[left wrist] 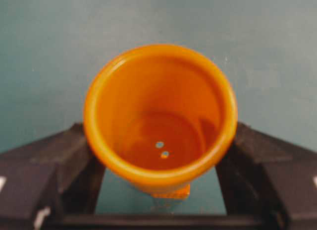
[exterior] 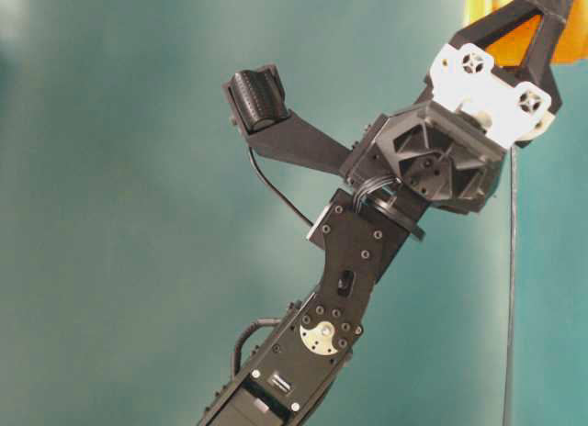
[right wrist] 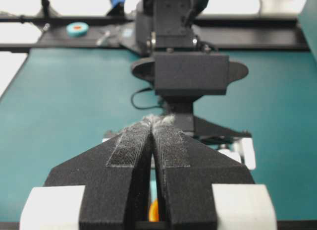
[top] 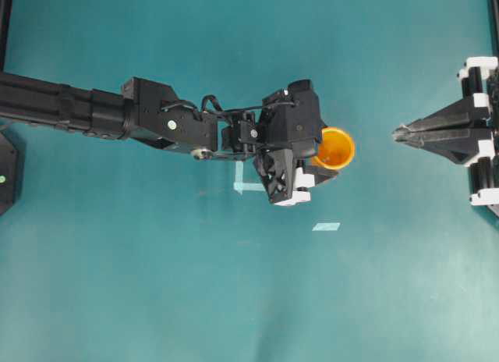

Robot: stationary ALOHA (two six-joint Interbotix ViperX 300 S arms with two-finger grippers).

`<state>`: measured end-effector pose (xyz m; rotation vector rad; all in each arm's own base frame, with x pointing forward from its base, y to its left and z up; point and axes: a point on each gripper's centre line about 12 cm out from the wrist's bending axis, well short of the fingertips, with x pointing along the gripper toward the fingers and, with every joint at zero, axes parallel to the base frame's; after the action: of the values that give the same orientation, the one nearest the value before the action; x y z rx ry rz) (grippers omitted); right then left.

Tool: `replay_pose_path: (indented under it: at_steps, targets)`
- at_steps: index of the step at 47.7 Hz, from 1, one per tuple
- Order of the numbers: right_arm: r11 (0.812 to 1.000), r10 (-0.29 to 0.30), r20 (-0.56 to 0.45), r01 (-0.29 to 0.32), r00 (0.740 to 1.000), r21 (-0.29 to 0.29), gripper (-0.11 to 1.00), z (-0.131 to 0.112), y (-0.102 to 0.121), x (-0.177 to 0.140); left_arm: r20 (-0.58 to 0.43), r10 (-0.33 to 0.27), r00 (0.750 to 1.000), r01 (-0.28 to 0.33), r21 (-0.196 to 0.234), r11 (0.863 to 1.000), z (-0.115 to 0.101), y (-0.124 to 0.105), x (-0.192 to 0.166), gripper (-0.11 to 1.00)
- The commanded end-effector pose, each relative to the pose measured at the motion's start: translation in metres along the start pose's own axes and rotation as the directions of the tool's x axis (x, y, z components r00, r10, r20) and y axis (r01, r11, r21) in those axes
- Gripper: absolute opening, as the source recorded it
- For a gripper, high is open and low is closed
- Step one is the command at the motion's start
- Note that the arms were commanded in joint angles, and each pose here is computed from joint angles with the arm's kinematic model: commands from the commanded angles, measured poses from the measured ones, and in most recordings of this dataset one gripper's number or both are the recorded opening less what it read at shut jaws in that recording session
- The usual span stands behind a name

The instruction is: Move the cup toward the block with left arm.

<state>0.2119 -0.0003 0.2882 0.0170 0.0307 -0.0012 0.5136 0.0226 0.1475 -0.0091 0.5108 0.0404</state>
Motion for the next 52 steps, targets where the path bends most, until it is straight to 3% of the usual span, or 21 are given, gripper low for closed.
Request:
replay_pose_path:
  at_steps: [1, 52]
  targets:
    - [1.0, 0.002, 0.031, -0.002, 1.0, -0.003, 0.0, 0.0116, 0.0006, 0.0017, 0.052, -0.003, 0.999, 0.003, 0.005, 1.0, 0.0194, -0.0016, -0.005, 0.61]
    - [1.0, 0.002, 0.029, -0.002, 1.0, -0.003, 0.0, 0.0113, 0.0006, 0.002, 0.06, -0.006, 0.998, 0.006, 0.005, 1.0, 0.0198, -0.0032, -0.0046, 0.61]
